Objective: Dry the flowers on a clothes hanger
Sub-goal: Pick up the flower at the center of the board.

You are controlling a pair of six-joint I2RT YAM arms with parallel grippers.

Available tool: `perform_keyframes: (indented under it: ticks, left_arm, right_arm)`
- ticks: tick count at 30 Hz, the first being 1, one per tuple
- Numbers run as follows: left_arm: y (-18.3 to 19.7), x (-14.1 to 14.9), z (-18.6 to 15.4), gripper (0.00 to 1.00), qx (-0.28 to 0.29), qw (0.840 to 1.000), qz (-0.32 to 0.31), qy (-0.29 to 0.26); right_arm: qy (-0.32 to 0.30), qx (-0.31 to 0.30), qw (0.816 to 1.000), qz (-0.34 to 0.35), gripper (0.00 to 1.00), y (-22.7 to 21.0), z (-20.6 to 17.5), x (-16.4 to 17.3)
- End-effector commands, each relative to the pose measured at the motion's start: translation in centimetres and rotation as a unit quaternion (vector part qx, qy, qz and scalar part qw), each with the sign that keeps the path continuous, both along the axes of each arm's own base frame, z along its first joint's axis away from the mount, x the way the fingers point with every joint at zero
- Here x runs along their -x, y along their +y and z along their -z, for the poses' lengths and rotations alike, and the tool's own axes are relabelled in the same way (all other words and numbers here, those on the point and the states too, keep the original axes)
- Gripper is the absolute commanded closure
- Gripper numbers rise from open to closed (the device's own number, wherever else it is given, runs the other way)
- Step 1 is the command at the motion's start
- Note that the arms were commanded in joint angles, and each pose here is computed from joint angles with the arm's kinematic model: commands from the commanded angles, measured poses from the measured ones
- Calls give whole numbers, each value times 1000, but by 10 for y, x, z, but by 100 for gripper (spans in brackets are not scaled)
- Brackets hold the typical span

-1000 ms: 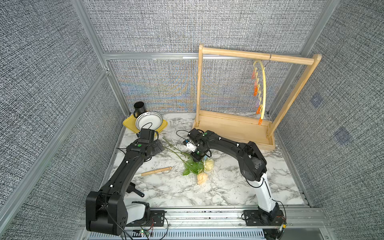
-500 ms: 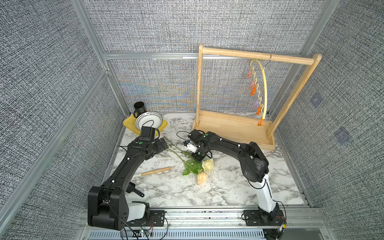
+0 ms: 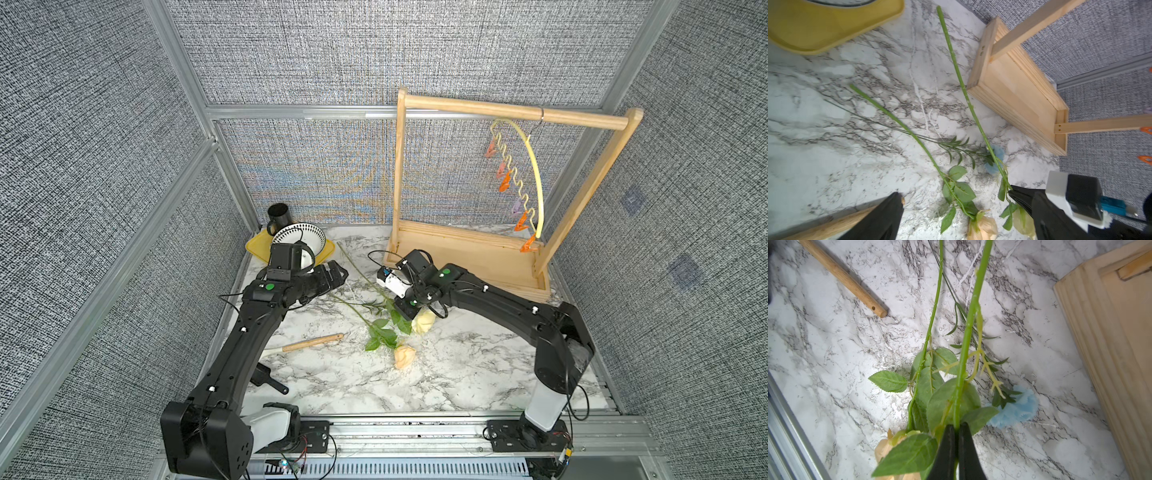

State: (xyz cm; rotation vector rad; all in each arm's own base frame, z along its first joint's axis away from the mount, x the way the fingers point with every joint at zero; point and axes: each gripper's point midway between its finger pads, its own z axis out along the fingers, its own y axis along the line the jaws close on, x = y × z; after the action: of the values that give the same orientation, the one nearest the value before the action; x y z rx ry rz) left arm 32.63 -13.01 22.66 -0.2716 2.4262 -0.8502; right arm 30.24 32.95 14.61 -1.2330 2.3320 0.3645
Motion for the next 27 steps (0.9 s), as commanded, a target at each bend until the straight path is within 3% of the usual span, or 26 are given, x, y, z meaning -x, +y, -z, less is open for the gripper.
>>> perform_keyframes:
  ticks: [1,6,9,12,17,24,27]
  left_arm:
    - [-20,1,-18,1,54,998,44,-11]
    - [-36,-5,-29,15,92,993,72,-14]
    - [-59,-3,-37,23,120,985,121,-18]
    - [-77,2,-39,29,118,981,157,-11]
    - [-83,-1,-34,34,100,983,155,-7]
    - [-84,-1,-32,75,99,983,157,-4]
    - [-83,-2,-34,85,96,983,155,-9]
  right_arm:
    - [-49,-53,997,-4,95,9,-26,-6]
    - [-95,-109,989,-13,95,7,-59,2]
    - [-115,-131,985,-19,95,5,-73,6]
    - [-125,-152,980,-34,95,6,-83,13]
    - [-115,-152,980,-55,96,12,-80,23]
    - [-118,-149,980,-51,97,10,-82,26]
    - [-119,-146,981,-47,97,8,-82,26]
